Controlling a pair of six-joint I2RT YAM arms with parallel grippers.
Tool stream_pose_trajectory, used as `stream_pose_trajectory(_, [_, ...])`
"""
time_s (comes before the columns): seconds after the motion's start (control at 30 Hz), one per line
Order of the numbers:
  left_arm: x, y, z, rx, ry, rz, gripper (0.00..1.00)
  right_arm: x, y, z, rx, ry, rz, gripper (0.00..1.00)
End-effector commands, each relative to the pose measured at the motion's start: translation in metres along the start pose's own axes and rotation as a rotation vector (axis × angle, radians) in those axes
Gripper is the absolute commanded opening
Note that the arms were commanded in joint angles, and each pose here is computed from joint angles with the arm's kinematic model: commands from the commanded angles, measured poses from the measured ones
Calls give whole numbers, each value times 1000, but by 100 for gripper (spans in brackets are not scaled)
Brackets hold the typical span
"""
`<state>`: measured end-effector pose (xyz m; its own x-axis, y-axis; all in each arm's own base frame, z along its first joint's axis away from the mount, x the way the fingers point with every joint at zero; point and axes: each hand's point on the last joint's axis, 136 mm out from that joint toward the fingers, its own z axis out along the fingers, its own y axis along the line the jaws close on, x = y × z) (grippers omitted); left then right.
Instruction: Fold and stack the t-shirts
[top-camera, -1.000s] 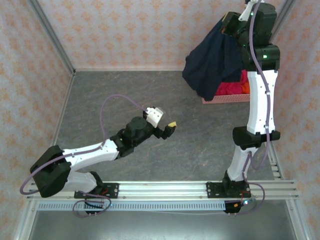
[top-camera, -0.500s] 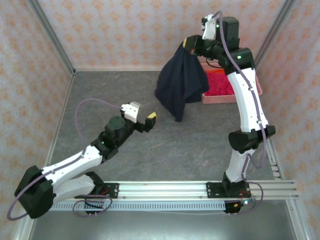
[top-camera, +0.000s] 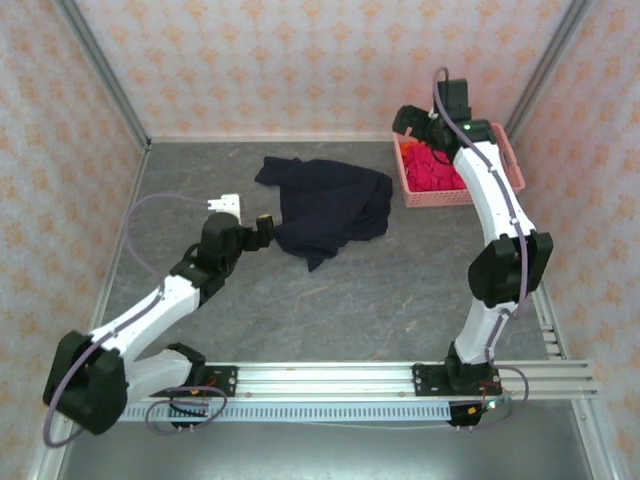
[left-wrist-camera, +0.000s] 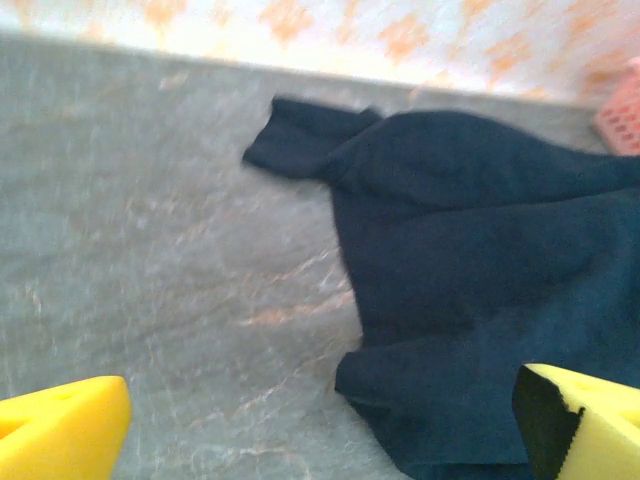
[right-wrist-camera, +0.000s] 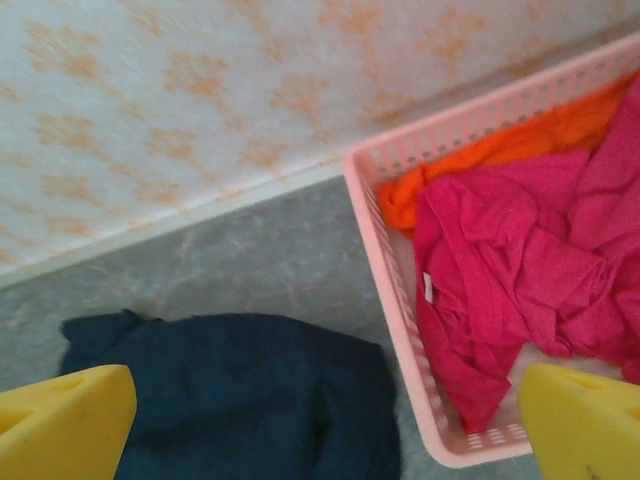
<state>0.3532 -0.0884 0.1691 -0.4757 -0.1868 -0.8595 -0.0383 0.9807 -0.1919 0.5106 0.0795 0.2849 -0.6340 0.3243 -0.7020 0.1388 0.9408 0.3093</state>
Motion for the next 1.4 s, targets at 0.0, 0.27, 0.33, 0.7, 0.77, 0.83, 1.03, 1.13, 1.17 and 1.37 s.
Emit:
stream_pose_trajectory(0.0, [10,15,18,-110,98,-110,100,19,13,-7,-32,-49,-20,98])
stream_pose_trajectory(0.27, [-15,16,101,-131,154,-200,100,142,63,10,-248,65,45,97])
stream_pose_trajectory(0.33, [-19,15,128,-134,185,-220,100,175,71,11,-286,91,42,96])
stream_pose_trajectory(0.7, [-18,16,235,-281,269,-252,100,307,85,16,-315,310,-22,96])
stream_pose_trajectory(0.77, [-16,5,246,-285,294,-212,100,311,81,17,-307,315,-5,97])
stream_pose_trajectory(0.83, [-11,-9,257,-266,323,-162,100,309,74,17,-276,292,3,97])
stream_pose_trajectory(1.03, [13,-27,281,-227,396,-144,48,290,50,10,-206,239,48,97])
stream_pose_trajectory(1.13, [15,-31,285,-207,404,-149,14,290,56,4,-240,259,35,97])
stream_pose_trajectory(1.17, [13,-30,286,-208,401,-149,6,296,59,3,-255,263,17,97])
stream_pose_trajectory(1.37, [6,-25,279,-211,395,-173,0,343,91,7,-325,313,-48,92])
